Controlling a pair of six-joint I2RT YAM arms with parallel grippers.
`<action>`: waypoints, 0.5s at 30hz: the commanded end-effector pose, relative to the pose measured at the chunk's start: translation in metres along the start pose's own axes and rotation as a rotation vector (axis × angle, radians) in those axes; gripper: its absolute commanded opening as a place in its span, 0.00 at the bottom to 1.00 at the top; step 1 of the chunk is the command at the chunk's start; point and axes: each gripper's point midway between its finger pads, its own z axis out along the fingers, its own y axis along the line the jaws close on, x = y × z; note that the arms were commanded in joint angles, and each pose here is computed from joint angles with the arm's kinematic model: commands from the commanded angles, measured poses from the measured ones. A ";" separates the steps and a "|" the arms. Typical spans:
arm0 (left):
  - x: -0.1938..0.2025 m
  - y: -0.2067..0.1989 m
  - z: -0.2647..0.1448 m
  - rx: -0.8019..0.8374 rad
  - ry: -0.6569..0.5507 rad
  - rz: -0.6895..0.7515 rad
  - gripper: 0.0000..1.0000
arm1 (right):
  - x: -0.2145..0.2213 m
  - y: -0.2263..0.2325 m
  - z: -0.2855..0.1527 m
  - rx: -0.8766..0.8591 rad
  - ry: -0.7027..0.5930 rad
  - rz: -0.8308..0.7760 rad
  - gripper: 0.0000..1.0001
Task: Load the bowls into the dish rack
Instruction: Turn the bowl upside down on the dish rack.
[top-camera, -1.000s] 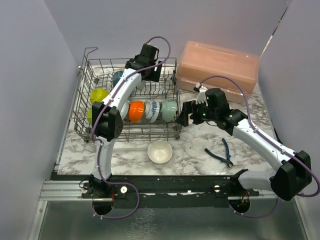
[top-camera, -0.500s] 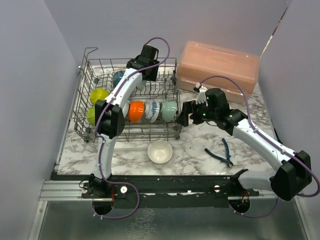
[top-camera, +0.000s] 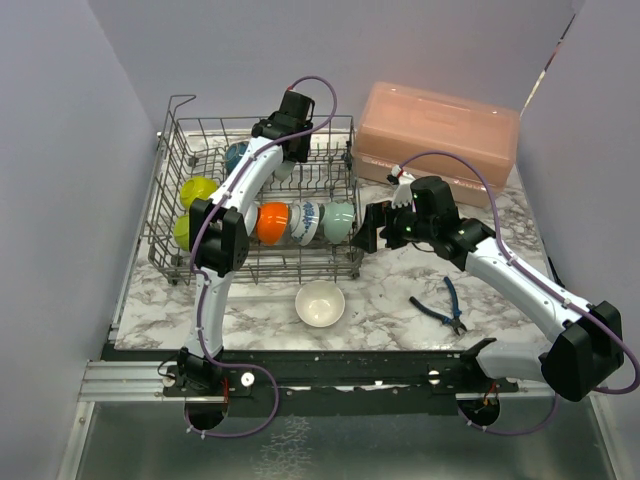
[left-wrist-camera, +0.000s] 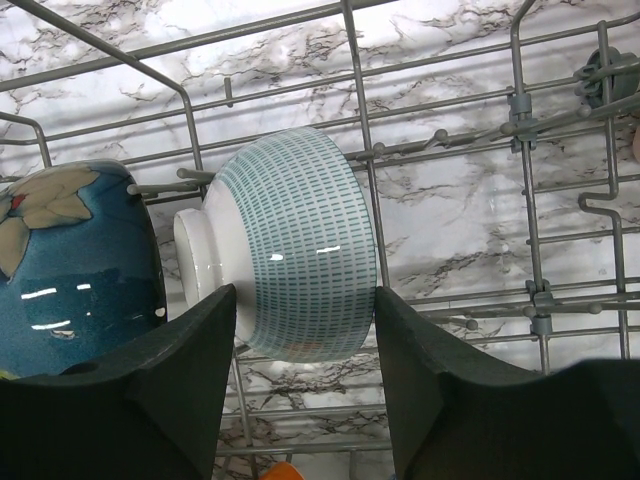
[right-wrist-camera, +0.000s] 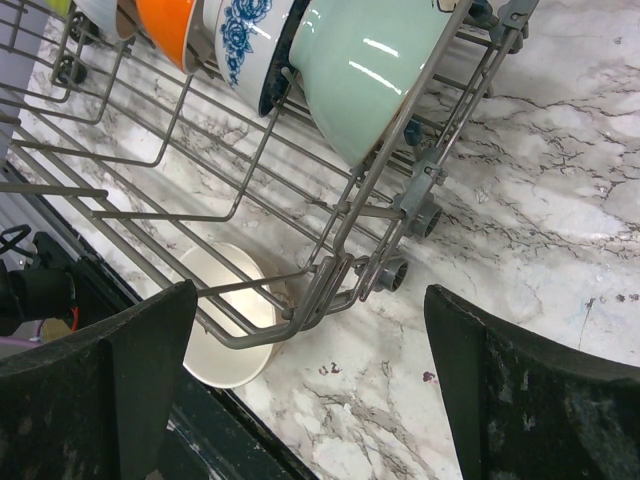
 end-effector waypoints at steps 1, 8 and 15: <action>0.042 0.009 0.025 -0.036 0.116 0.011 0.57 | 0.002 0.000 -0.001 0.003 0.012 -0.016 1.00; 0.052 0.020 0.025 -0.067 0.144 0.018 0.58 | 0.003 0.001 -0.002 -0.001 0.012 -0.014 1.00; 0.058 0.025 0.023 -0.040 0.168 0.001 0.60 | 0.001 0.004 -0.005 -0.010 0.001 -0.016 1.00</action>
